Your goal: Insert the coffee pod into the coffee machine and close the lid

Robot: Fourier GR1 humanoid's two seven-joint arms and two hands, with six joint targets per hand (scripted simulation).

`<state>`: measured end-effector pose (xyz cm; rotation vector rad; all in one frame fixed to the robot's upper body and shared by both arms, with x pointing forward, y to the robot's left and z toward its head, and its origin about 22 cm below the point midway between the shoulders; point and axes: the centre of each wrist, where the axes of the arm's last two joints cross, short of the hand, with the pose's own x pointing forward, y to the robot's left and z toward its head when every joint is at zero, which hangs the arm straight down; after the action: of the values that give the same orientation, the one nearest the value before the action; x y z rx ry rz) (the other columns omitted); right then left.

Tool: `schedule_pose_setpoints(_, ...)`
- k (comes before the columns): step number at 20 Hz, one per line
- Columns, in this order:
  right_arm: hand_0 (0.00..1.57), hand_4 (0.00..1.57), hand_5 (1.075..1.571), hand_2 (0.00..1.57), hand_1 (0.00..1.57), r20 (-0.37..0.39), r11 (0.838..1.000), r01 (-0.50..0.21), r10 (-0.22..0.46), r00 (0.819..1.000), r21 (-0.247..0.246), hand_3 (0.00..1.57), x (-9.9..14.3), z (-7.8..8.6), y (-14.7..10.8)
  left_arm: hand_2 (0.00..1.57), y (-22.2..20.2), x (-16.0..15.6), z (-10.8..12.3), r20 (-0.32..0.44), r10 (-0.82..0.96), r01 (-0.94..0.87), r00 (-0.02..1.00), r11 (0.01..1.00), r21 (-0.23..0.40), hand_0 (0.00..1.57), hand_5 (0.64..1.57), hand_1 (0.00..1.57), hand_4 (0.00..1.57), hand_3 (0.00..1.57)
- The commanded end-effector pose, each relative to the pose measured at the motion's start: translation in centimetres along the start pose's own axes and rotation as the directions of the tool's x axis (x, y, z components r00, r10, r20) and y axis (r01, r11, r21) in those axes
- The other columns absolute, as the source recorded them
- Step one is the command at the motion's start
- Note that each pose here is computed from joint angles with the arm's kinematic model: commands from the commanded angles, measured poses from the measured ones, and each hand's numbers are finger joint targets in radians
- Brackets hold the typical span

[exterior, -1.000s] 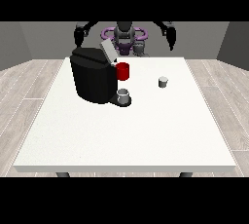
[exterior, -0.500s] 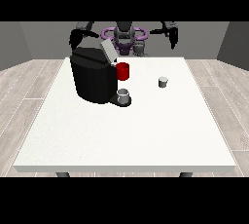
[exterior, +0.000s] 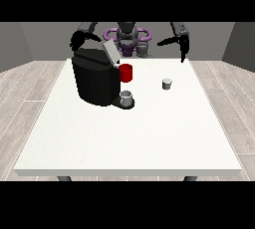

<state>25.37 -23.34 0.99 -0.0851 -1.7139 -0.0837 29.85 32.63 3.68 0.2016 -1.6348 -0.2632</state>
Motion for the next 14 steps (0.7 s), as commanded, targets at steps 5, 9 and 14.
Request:
schedule_pose_setpoints(5, 0.0, 0.28, 1.571, 0.0, 0.0, 0.031, 0.999, 0.016, -0.017, 0.999, 0.031, 0.0, 1.3, -1.8, 1.5, 0.0, 1.3, -0.2, -3.6, -0.096, -0.08, 0.08, 0.992, 0.997, -0.008, 0.0, 1.571, 0.0, 0.0, 0.0)
schedule_pose_setpoints(9, 0.0, 0.34, 1.571, 0.0, 0.0, 0.07, 0.996, 0.001, -0.007, 0.998, 0.088, 0.0, 2.1, -1.7, 1.7, 0.0, 3.9, -1.9, -3.9, -0.114, -0.081, 0.087, 0.99, 0.995, 0.053, 0.0, 1.571, 0.0, 0.0, 0.0)
schedule_pose_setpoints(14, 0.0, 0.37, 1.571, 0.0, 0.0, -0.003, 1.0, -0.007, 0.007, 1.0, 0.029, 0.0, 2.2, -3.2, 3.0, 0.0, 4.1, -1.1, -5.2, -0.153, -0.176, 0.176, 0.973, 0.984, -0.012, 0.0, 1.571, 0.0, 0.0, 0.0)
